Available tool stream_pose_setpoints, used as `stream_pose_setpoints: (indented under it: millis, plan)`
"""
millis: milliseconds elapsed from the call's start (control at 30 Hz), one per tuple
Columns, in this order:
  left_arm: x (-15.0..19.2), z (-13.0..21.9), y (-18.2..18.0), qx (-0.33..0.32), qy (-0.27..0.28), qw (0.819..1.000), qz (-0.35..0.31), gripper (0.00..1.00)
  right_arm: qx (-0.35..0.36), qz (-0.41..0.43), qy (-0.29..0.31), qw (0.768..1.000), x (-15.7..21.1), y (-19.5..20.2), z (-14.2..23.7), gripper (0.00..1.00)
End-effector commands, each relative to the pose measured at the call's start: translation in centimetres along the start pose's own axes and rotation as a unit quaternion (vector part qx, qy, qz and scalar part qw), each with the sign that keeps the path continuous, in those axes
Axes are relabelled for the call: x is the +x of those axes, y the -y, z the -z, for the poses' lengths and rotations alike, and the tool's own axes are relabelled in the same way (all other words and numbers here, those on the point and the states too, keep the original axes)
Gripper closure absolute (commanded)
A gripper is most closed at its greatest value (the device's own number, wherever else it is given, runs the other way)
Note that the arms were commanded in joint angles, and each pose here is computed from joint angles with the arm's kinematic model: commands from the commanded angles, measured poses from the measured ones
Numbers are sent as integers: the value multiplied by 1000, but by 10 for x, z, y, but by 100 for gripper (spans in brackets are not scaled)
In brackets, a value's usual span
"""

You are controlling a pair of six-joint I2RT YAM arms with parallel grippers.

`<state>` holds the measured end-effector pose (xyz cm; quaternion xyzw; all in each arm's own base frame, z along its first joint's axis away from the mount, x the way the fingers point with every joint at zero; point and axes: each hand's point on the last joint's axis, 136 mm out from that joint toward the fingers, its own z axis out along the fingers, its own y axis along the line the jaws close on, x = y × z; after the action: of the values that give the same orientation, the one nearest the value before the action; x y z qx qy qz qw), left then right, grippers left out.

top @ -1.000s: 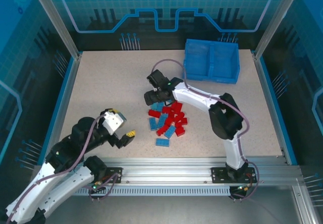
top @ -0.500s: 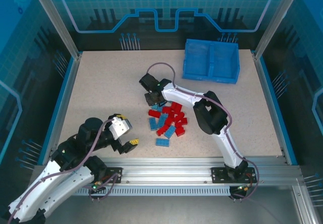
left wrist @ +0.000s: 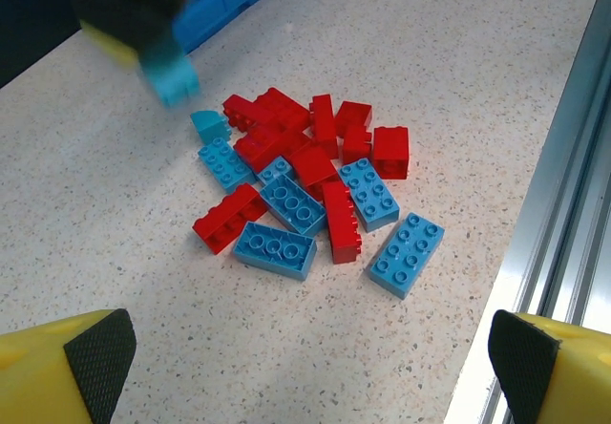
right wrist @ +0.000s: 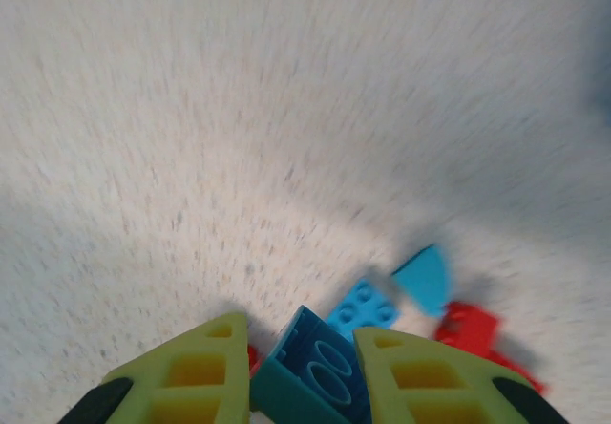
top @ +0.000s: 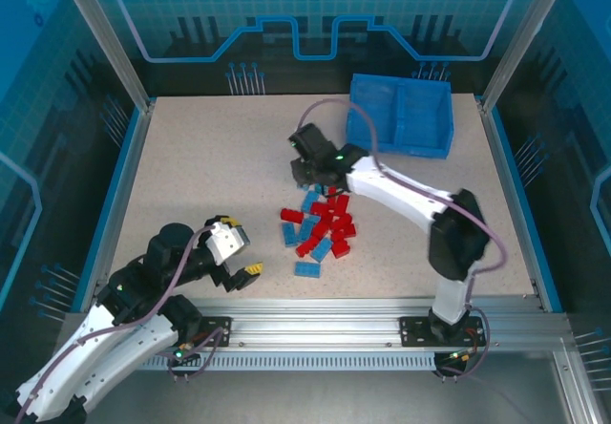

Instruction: Sort the legos into containers by color

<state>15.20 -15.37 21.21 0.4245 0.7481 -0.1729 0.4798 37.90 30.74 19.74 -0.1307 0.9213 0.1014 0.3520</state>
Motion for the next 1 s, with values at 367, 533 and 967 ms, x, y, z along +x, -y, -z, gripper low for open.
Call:
stream_pose_setpoints:
  millis: [367,533,967]
  plan:
    - [-2,1,-3,-10,12,1000,-9,1,222,-116,139,958,-68,253,68,75]
    - [0,0,-4,-14,9,1000,-8,1,264,-177,127,940,-65,319,39,75]
    - [4,-5,-5,-15,3,1000,-13,1,260,-250,15,932,-41,395,-53,61]
